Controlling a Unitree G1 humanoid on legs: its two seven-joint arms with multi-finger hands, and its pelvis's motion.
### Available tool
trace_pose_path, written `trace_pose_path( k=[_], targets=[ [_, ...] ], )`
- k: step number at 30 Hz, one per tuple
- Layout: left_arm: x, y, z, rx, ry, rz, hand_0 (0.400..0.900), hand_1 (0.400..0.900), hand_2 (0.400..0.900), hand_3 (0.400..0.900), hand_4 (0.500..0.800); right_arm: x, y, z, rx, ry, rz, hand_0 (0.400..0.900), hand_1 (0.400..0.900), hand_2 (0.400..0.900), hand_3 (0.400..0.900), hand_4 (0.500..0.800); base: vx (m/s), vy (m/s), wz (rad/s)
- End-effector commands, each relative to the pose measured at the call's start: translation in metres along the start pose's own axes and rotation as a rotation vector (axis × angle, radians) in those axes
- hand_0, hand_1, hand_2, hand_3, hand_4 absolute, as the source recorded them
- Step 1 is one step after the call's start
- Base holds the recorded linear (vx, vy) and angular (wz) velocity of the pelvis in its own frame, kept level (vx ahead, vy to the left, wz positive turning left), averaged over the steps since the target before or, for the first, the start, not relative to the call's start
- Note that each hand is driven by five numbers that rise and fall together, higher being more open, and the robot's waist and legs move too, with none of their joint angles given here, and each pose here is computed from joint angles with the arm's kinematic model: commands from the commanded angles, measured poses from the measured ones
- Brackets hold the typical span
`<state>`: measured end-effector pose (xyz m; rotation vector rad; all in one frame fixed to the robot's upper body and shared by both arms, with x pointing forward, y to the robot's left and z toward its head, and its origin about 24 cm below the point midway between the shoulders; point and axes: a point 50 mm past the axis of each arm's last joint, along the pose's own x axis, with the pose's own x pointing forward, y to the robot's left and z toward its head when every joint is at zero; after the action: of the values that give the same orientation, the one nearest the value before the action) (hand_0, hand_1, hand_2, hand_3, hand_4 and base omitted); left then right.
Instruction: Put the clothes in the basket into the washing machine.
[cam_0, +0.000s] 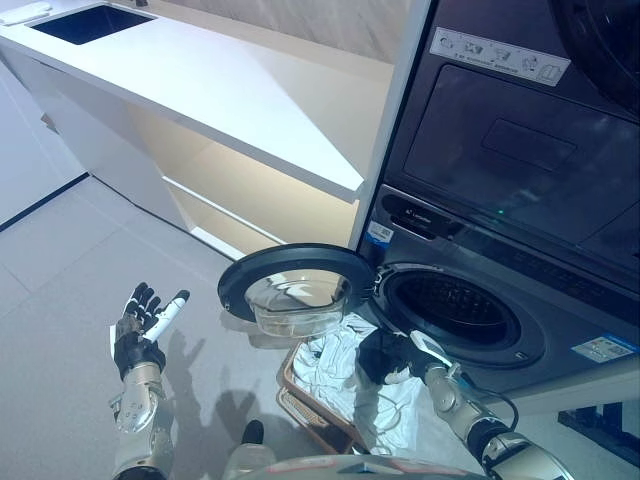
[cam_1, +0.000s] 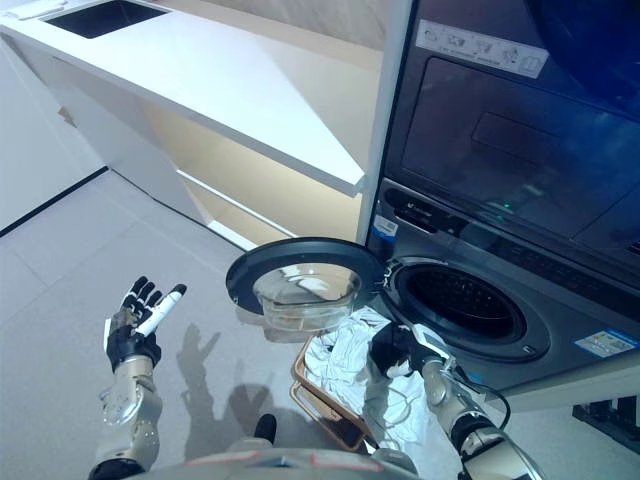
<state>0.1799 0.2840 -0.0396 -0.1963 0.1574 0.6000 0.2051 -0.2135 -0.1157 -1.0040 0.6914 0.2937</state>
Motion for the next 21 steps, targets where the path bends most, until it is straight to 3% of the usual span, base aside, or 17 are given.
trace_pose_path(
  k=[1,10,21],
  targets=[
    [0.020,-0.011,0.037,0.000,-0.175,-0.078,0.900,0.900,0.900,0.900,0.800,0.014,-0.039,0.027,-0.064,-0.086,-0.120,0.900,0.900,0.900,0.900,0.800,0.000,0.000,0.00],
    [0.019,-0.011,0.041,-0.013,-0.188,-0.105,0.900,0.900,0.900,0.900,0.800,0.018,-0.049,0.031,-0.058,-0.074,-0.135,0.900,0.900,0.900,0.900,0.800,0.001,0.003,-0.03],
    [0.017,-0.024,0.070,-0.043,-0.313,-0.171,0.900,0.900,0.900,0.900,0.800,0.025,-0.112,0.047,-0.095,-0.080,-0.297,0.900,0.900,0.900,0.900,0.800,-0.088,0.031,-0.03]
  ],
)
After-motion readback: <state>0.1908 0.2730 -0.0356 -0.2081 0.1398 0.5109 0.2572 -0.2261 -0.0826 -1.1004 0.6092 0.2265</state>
